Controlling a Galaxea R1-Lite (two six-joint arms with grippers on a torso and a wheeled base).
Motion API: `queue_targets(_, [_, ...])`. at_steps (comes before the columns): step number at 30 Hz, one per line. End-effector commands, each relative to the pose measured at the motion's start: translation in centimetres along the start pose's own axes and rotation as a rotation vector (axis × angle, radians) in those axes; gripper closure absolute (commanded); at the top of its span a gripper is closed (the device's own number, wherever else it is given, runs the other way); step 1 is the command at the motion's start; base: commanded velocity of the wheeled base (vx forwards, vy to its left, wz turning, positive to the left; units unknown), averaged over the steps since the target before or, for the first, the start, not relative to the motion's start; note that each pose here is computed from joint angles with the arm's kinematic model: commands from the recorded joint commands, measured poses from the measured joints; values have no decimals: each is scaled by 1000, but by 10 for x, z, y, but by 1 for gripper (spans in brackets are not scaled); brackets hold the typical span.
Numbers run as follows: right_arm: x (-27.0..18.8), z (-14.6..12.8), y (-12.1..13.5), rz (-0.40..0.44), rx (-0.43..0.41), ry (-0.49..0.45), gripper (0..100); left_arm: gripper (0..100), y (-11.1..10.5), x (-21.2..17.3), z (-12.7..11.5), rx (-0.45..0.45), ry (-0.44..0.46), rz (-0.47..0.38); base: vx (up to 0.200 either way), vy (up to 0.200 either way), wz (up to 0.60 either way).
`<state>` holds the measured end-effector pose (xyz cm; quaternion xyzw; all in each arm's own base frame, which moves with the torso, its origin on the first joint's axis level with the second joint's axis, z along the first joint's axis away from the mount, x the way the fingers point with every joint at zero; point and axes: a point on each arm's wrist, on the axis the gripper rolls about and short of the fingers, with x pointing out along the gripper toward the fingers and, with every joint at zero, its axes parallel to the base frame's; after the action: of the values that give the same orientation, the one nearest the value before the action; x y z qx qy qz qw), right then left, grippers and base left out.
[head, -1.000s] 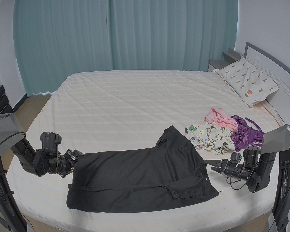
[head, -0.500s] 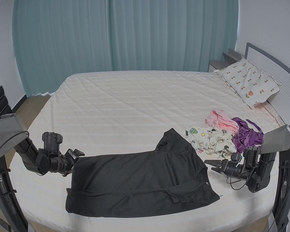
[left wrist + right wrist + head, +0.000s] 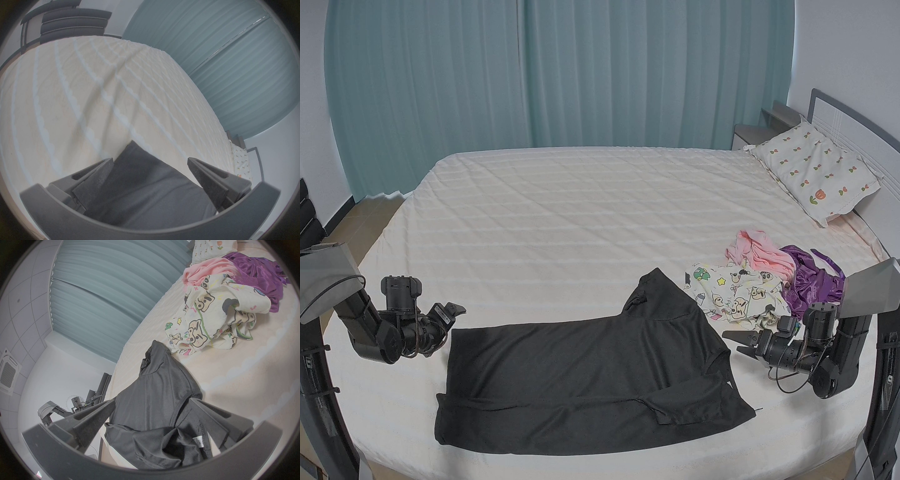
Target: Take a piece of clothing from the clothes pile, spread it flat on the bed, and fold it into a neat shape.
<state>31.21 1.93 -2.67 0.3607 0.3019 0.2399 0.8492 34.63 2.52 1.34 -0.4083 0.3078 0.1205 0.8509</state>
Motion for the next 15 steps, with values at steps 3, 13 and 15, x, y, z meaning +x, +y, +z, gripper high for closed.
queue_targets(3, [0,0,1,5,-2,2,0,0,8,8,15,53,-30,2,0,0,0])
queue_targets(13, [1,0,1,6,-4,0,0,0,21,46,15,250,32,-116,0,0,0])
queue_targets(15, [2,0,0,5,-2,2,0,0,25,49,13,293,51,-131,0,0,0])
